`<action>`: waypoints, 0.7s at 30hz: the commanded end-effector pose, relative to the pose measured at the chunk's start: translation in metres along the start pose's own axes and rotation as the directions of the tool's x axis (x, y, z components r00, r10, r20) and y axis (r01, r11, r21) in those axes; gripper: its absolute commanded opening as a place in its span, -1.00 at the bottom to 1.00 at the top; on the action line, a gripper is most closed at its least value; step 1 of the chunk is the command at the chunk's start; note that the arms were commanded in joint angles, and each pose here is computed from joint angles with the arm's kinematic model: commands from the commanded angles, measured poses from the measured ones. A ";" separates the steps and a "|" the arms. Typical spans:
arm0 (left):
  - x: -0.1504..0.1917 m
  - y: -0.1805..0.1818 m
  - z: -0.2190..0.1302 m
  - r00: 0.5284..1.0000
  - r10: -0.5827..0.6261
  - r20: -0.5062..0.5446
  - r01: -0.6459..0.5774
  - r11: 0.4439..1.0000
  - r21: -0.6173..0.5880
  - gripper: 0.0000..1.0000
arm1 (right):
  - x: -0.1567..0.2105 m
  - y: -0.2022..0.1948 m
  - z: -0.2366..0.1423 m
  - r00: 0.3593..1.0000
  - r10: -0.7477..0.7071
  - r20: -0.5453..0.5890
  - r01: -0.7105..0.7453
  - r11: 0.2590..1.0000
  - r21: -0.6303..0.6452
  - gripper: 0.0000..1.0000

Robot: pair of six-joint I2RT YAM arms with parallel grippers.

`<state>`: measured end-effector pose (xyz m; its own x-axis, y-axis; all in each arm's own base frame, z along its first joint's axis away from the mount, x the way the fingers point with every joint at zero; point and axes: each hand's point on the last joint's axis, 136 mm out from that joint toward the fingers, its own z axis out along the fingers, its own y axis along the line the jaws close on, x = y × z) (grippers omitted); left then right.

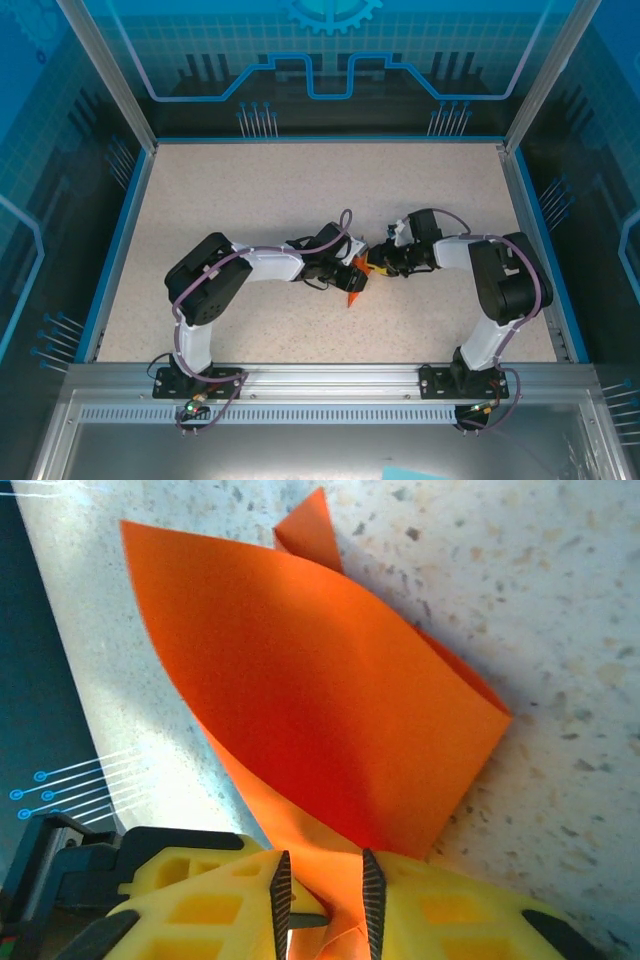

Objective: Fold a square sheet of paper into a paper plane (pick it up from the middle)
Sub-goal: Fold the wing for the fifth time at the center of the table.

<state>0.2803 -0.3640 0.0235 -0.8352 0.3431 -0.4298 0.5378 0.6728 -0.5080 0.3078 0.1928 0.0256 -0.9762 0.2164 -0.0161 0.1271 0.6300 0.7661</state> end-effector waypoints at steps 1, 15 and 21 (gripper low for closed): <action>0.025 0.008 -0.001 0.997 -0.009 -0.077 0.009 1.000 0.001 -0.31 | 0.004 -0.008 0.005 0.999 -0.025 -0.030 0.027 0.997 0.071 -0.46; 0.011 -0.002 -0.012 0.999 -0.011 -0.039 0.014 0.998 0.064 -0.27 | 0.015 -0.042 0.014 0.987 -0.086 -0.134 0.129 0.924 0.361 -0.69; 0.000 -0.011 -0.024 1.000 -0.015 -0.015 0.016 0.996 0.085 -0.24 | 0.017 -0.062 0.011 0.984 -0.094 -0.151 0.156 0.860 0.485 -0.73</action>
<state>0.2782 -0.3592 0.0313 -0.8468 0.3371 -0.4115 0.5262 0.6434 -0.5560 0.3101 0.1955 0.0084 -0.9956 0.0610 -0.0709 0.0133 0.8430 0.5377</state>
